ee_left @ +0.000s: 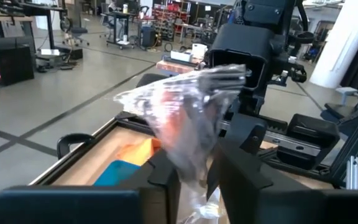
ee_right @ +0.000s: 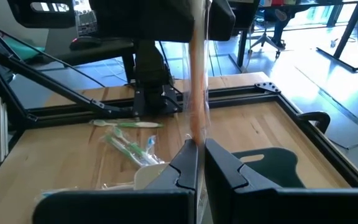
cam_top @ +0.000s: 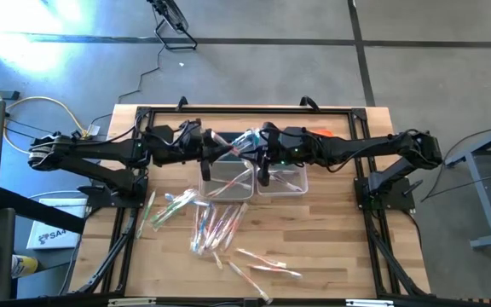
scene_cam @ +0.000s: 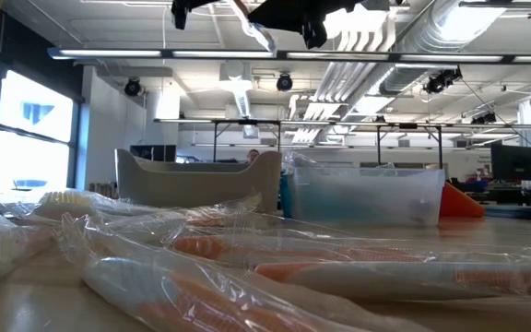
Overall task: Pick & Place Toothbrushes
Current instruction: Put the orange toothbrush into the gray bin
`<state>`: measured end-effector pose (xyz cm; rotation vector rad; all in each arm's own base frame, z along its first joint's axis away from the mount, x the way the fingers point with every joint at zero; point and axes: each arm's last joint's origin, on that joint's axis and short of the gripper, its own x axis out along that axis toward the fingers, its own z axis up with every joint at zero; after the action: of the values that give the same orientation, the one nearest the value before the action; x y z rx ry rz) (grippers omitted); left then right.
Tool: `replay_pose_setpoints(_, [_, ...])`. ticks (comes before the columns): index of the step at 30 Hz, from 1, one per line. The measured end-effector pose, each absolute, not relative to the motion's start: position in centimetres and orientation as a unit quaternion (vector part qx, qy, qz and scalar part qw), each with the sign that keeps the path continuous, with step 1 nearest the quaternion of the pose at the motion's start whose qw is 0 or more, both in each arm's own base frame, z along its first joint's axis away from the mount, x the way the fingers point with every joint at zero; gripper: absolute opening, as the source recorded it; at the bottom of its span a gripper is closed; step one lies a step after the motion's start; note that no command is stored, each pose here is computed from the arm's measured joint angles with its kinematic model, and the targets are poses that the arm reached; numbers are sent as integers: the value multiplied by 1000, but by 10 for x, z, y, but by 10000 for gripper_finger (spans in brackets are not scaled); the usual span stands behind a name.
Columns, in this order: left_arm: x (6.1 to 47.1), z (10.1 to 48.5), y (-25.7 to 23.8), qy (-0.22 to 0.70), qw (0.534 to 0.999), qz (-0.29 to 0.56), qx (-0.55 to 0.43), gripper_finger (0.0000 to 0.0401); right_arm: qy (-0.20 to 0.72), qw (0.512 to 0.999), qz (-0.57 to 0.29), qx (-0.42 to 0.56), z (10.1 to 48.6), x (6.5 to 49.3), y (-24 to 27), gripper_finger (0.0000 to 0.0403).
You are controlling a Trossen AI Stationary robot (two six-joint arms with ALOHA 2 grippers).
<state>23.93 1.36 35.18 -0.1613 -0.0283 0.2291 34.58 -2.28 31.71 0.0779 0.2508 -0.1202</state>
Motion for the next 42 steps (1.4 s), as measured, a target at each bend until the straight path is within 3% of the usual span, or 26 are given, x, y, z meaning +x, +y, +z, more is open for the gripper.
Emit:
replay_pose_setpoints(11, [239, 350, 13, -3, 990, 112, -81, 22, 128, 989, -58, 40, 316, 346, -23, 4])
replay_pose_setpoints(32, [240, 346, 13, 16, 991, 100, -92, 20, 127, 989, -54, 43, 316, 346, -22, 8])
replay_pose_setpoints(36, [240, 346, 13, 16, 991, 100, -92, 20, 128, 989, -57, 43, 316, 346, -23, 40])
replay_pose_setpoints(42, [240, 344, 13, 25, 990, 101, -94, 20, 154, 983, -30, 99, 321, 335, -24, 136])
